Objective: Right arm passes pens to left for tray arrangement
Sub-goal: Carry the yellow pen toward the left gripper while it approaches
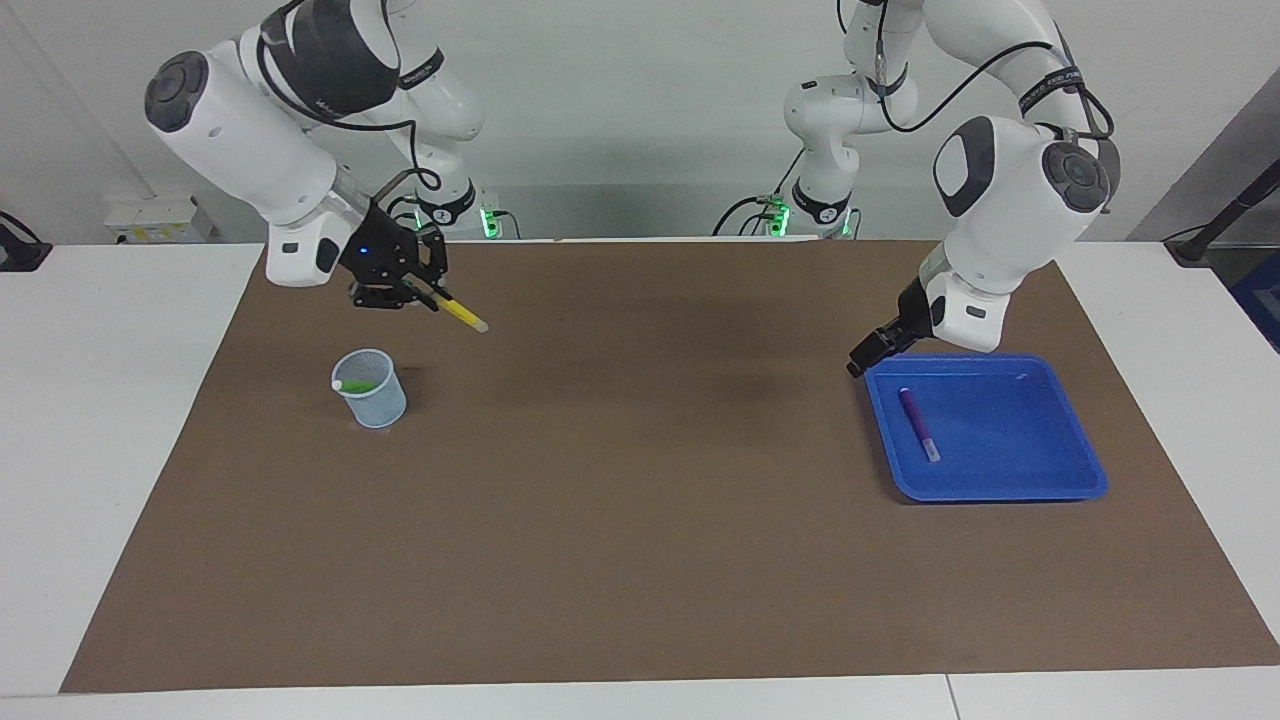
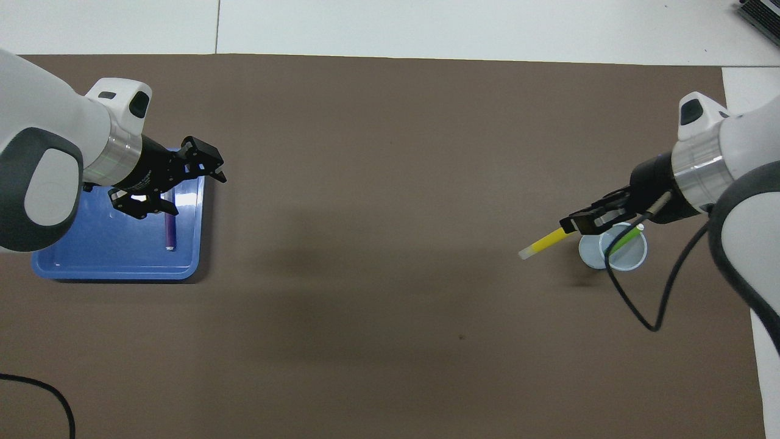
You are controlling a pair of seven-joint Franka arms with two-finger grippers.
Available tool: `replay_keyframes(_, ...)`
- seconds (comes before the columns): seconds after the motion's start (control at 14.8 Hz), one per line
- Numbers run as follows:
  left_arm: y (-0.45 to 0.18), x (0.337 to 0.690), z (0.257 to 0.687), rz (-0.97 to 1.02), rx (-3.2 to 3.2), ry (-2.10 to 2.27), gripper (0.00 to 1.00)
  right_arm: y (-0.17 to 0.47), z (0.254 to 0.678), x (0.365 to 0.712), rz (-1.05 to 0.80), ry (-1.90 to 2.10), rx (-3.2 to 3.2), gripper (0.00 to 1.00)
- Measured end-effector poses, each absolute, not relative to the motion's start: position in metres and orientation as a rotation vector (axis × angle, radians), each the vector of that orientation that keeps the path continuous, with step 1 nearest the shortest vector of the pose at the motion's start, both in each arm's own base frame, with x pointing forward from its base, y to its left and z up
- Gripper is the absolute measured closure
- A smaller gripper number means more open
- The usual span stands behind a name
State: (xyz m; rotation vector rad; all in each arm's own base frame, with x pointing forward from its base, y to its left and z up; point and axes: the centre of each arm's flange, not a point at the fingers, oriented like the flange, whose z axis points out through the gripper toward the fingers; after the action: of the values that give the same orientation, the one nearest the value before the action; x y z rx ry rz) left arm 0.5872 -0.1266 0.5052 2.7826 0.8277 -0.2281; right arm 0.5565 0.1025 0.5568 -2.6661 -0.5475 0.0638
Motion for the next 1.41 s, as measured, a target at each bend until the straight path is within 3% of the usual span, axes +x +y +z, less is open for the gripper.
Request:
replay_keyframes(0.4,-0.139,0.571,0.556,-0.285,2.465,1.287,0.0,0.208,0.548,0.549,-0.009,-0.019,-2.506,0.81)
replay_keyframes(0.67,-0.173,0.565,0.571,-0.309,2.233,1.62,0.0,0.277,0.536,0.526,-0.135,0.281,-2.371,0.81)
replay_keyframes(1.08,-0.231,0.542,0.559,-0.381,2.168,1.708,0.0,0.35,0.524,0.477,-0.31,0.582,-2.147,0.81)
replay_keyframes(1.41,-0.254,0.524,0.544,-0.359,2.15,1.719,0.0,0.348,0.522,0.477,-0.301,0.61,-2.13,0.81)
